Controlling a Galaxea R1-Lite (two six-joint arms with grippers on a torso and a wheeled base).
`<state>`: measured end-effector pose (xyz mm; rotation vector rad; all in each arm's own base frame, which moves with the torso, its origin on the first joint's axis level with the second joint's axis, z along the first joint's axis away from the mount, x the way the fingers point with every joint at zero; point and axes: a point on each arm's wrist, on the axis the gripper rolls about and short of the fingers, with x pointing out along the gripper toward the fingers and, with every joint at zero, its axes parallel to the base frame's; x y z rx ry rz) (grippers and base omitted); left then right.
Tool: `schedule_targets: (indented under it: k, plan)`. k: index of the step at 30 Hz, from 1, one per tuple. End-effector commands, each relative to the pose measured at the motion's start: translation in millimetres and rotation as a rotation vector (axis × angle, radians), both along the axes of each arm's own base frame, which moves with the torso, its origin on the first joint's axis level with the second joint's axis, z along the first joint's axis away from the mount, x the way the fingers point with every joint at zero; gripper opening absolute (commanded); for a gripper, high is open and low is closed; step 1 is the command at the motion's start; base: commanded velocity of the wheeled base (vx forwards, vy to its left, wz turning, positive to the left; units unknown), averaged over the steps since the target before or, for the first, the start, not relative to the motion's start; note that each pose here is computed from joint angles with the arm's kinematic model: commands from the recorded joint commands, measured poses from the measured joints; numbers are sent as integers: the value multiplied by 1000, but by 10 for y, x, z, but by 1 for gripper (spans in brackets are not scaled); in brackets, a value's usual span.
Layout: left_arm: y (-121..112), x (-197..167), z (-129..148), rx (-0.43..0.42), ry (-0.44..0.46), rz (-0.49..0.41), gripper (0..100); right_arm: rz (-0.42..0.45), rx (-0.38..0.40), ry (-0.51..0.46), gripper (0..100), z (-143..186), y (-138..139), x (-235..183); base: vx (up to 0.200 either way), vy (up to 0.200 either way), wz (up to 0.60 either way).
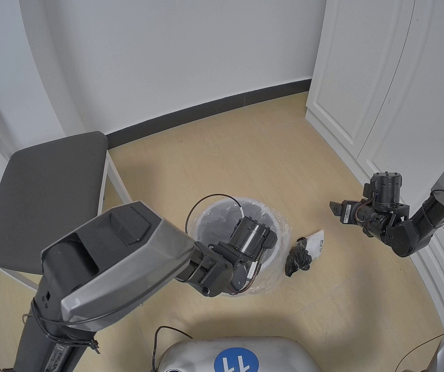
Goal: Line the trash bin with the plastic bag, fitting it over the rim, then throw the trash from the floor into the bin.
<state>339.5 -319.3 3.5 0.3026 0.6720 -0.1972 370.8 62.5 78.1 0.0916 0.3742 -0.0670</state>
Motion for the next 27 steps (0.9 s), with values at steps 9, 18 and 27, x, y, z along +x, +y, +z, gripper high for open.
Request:
schedule_targets:
  k: [9,18,27]
  plan:
    - [496,-484,874,-144,-128,17,100,-10,33,147,100,-737,-177,394,0,0,0]
    - [751,-722,1139,-230,-216,18,100,-69,188,243,100,-1046,-167,638,0,0,0]
    - [1063,-1071,1625,-375,-372,7,100,-179,326,270,100,-1382,-296,961,-22,0,0]
